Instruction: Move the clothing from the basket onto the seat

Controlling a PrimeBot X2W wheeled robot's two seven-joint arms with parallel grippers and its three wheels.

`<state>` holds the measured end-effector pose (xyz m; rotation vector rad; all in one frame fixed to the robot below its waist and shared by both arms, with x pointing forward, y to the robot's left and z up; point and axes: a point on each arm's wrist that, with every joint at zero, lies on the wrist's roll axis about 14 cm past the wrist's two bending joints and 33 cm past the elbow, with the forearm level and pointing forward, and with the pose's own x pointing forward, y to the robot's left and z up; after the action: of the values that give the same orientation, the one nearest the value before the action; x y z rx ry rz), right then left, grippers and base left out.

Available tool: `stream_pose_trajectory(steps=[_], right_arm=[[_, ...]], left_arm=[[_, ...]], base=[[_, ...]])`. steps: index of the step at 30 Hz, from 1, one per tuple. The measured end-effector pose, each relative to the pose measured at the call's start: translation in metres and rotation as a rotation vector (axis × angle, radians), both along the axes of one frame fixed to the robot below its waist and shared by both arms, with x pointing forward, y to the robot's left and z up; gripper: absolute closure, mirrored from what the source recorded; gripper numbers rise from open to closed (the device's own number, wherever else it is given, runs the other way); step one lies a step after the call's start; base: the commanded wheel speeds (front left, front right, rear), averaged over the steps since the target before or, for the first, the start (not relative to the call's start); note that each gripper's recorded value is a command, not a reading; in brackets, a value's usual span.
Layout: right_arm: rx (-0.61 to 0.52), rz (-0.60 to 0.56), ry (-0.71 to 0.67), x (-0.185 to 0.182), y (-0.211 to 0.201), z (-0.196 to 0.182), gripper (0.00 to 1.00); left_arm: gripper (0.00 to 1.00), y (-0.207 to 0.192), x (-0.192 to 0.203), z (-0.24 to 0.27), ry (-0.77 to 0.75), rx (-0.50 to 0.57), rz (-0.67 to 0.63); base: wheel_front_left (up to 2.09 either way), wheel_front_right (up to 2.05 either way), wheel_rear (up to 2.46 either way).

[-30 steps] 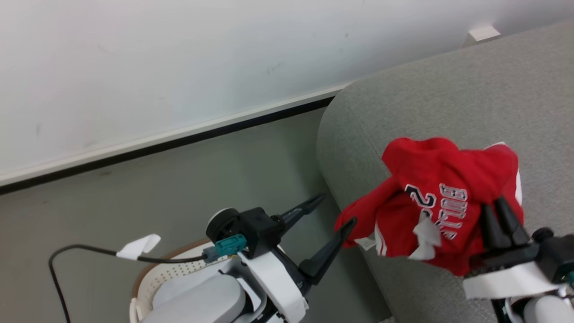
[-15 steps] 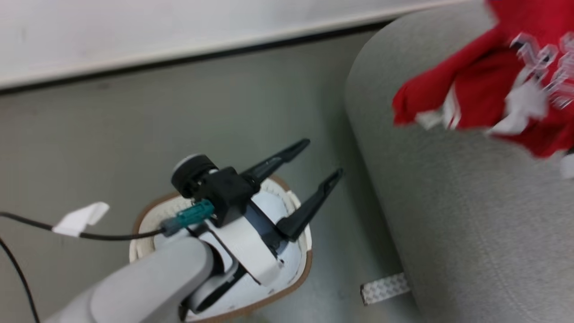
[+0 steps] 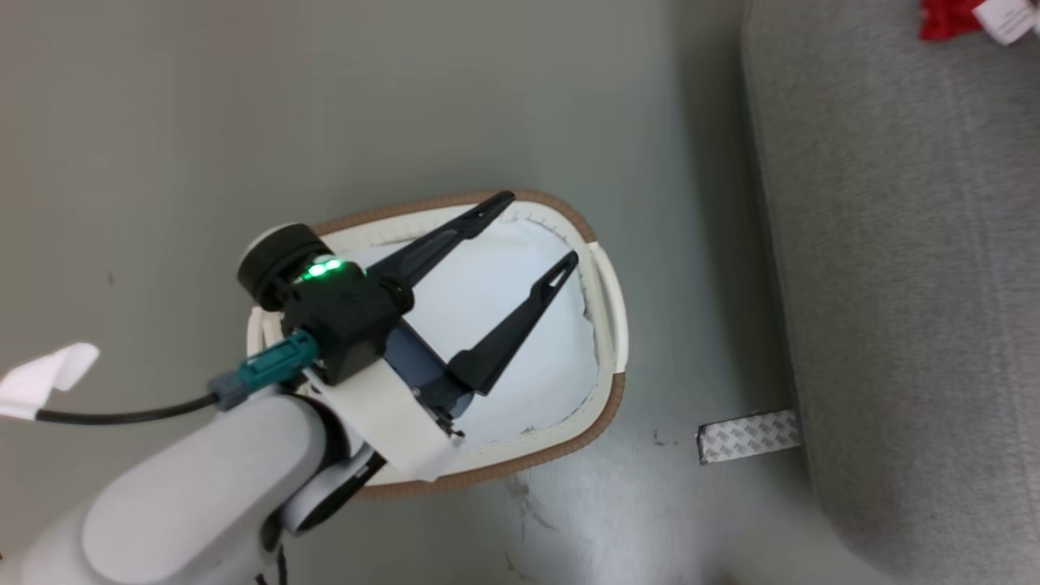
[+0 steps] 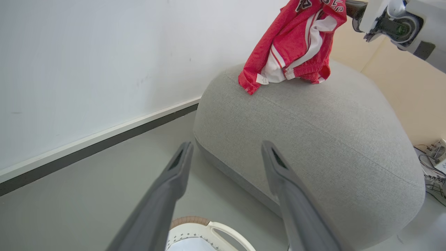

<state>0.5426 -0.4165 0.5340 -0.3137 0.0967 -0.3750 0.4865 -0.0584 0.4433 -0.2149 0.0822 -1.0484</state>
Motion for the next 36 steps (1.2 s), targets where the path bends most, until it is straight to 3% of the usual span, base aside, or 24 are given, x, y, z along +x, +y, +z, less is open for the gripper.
stream_pose_trajectory(steps=[10,15,16,17,18,29,36], right_arm=[[0.062,-0.168,0.441,-0.025,-0.042,-0.128,1.00],[0.094,-0.202,0.522,-0.039,-0.045,-0.145,1.00],[0.094,-0.201,0.519,-0.040,-0.044,-0.143,0.82],[0.089,-0.193,0.508,-0.039,-0.043,-0.140,0.24],[0.082,-0.184,0.499,-0.039,-0.041,-0.137,0.00],[0.038,-0.086,0.520,-0.073,-0.027,-0.087,0.00],[-0.054,0.016,0.320,-0.094,-0.021,0.016,0.00]], left_arm=[[0.00,0.025,0.014,-0.039,0.061,0.044,0.066],[0.00,0.027,0.016,-0.035,0.051,0.047,0.077],[0.00,0.028,0.016,-0.032,0.045,0.044,0.081],[0.00,0.027,0.016,-0.029,0.039,0.042,0.082],[0.00,0.027,0.016,-0.025,0.032,0.041,0.084],[0.00,0.041,0.009,0.028,-0.019,0.024,0.197],[0.00,0.068,0.002,0.089,-0.105,-0.005,0.343]], base=[[0.00,0.00,0.00],[0.00,0.00,0.00],[0.00,0.00,0.00],[0.00,0.00,0.00],[0.00,0.00,0.00],[0.00,0.00,0.00],[0.00,0.00,0.00]])
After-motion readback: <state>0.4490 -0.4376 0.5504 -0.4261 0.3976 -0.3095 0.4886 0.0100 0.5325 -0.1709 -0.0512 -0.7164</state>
